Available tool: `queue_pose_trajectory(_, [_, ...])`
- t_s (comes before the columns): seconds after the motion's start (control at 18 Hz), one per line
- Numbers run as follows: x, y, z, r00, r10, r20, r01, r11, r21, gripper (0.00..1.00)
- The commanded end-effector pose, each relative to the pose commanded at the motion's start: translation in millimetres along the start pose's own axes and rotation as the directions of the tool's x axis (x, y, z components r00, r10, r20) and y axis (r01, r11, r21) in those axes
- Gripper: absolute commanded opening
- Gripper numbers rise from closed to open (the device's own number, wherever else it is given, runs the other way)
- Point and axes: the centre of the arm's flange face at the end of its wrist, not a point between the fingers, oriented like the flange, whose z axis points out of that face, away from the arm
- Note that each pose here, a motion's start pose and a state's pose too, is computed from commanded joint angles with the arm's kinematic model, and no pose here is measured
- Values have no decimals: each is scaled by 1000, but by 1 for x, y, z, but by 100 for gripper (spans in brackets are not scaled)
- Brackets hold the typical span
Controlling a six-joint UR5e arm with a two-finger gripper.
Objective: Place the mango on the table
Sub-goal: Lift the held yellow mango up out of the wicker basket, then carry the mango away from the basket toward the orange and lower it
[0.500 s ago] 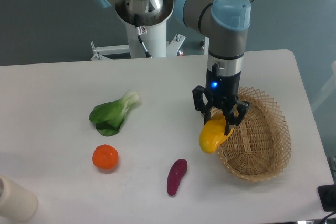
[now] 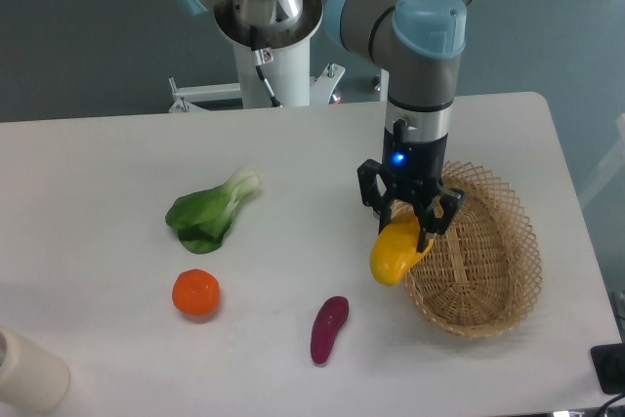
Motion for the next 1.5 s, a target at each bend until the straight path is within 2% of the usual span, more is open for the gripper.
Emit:
queue_pose_trajectory(0.22, [7, -8, 1, 1000, -19, -6, 19, 1000, 3, 47])
queue_pose_trajectory(0.39, [23, -21, 7, 998, -66, -18, 66, 998, -9, 47])
queue_pose_trajectory(0.56, [50, -47, 5, 998, -62, 4, 62, 997, -49, 47])
queue_pose_trajectory(0.78, [89, -96, 33, 986, -169, -6, 169, 984, -58, 47])
queue_pose_trajectory(1.0, [131, -148, 92, 997, -82, -9, 81, 992, -100, 47])
queue_pose_trajectory(1.17, [148, -173, 133, 999, -24, -25, 20, 992, -128, 47])
queue_pose_trajectory(1.5, [173, -169, 175, 997, -14, -73, 1, 984, -180, 47])
